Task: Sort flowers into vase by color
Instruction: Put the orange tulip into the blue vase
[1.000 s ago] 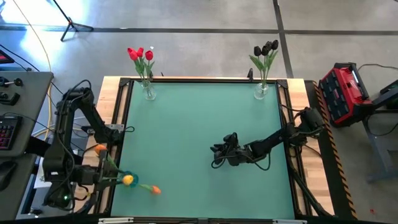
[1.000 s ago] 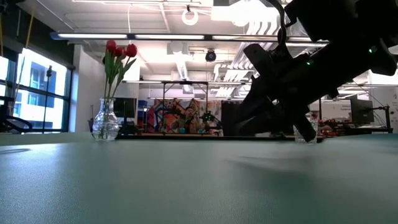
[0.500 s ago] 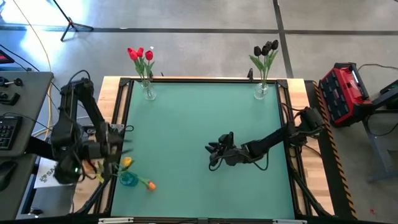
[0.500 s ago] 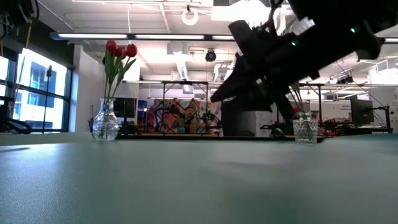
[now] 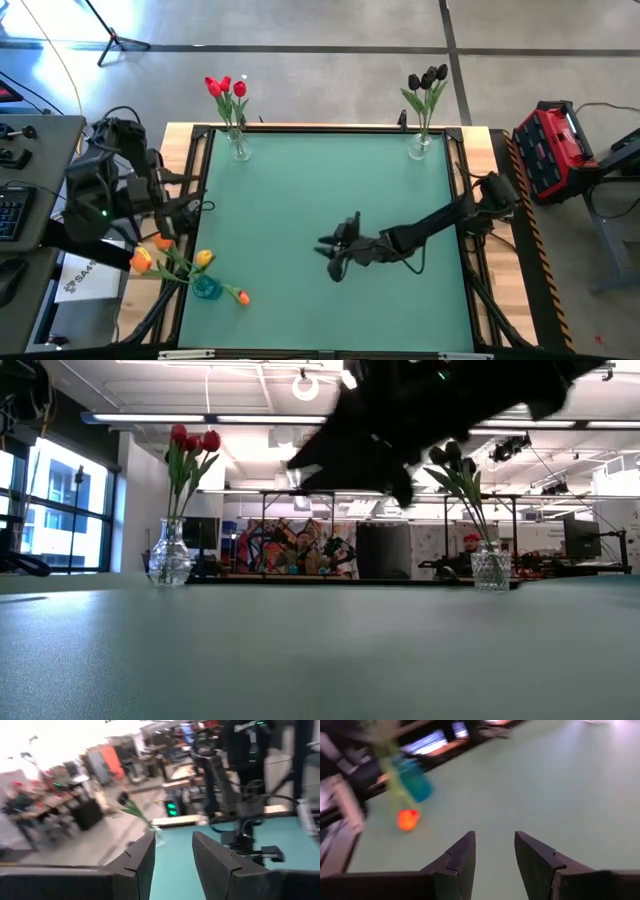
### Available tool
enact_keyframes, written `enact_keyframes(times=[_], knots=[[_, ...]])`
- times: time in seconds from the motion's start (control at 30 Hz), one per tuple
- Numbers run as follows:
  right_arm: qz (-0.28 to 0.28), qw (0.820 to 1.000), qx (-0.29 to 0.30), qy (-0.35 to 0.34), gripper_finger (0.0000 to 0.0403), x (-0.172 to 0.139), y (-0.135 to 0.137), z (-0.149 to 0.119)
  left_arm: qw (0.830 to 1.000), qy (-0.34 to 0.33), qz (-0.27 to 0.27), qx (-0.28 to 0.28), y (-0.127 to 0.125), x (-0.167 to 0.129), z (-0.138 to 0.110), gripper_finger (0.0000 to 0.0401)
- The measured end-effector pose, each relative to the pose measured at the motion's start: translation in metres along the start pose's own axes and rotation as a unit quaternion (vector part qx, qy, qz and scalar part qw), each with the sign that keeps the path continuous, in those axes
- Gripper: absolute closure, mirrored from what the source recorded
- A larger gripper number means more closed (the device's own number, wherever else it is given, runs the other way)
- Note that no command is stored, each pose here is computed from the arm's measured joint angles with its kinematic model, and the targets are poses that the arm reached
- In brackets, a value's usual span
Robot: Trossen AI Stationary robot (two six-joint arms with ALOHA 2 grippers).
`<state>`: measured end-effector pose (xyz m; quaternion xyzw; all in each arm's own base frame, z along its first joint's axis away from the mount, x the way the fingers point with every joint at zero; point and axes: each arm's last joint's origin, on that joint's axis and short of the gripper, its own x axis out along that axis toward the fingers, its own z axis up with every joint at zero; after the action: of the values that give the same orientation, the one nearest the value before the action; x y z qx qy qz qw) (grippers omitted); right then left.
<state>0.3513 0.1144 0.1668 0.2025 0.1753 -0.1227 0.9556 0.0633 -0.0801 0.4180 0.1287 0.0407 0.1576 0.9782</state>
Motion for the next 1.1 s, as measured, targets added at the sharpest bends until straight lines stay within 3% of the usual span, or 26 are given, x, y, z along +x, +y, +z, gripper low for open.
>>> enact_keyframes(times=[0.23,0.4,0.5,0.67,0.83,1.1], knots=[[0.119,0.988,-0.094,-0.005,0.0277,0.072,0.041,0.007,0.99,0.047,-0.11,-0.072,-0.004,-0.001,0.0,0.0284],[0.216,0.965,-0.144,-0.03,0.0268,0.12,0.079,0.012,0.956,0.117,-0.249,-0.099,-0.012,-0.005,-0.003,0.0284],[0.248,0.955,-0.154,-0.059,0.0251,0.138,0.099,0.023,0.937,0.147,-0.294,-0.12,-0.015,-0.006,-0.004,0.0284],[0.242,0.952,-0.175,-0.064,0.0211,0.169,0.115,0.024,0.923,0.175,-0.315,-0.133,-0.02,-0.007,-0.006,0.0284],[0.226,0.958,-0.165,-0.06,0.0172,0.195,0.114,0.019,0.925,0.198,-0.302,-0.123,-0.027,-0.007,-0.01,0.0284],[0.245,0.96,-0.128,-0.039,0.0173,0.219,0.101,0.008,0.928,0.218,-0.286,-0.095,-0.04,-0.006,-0.015,0.0284]])
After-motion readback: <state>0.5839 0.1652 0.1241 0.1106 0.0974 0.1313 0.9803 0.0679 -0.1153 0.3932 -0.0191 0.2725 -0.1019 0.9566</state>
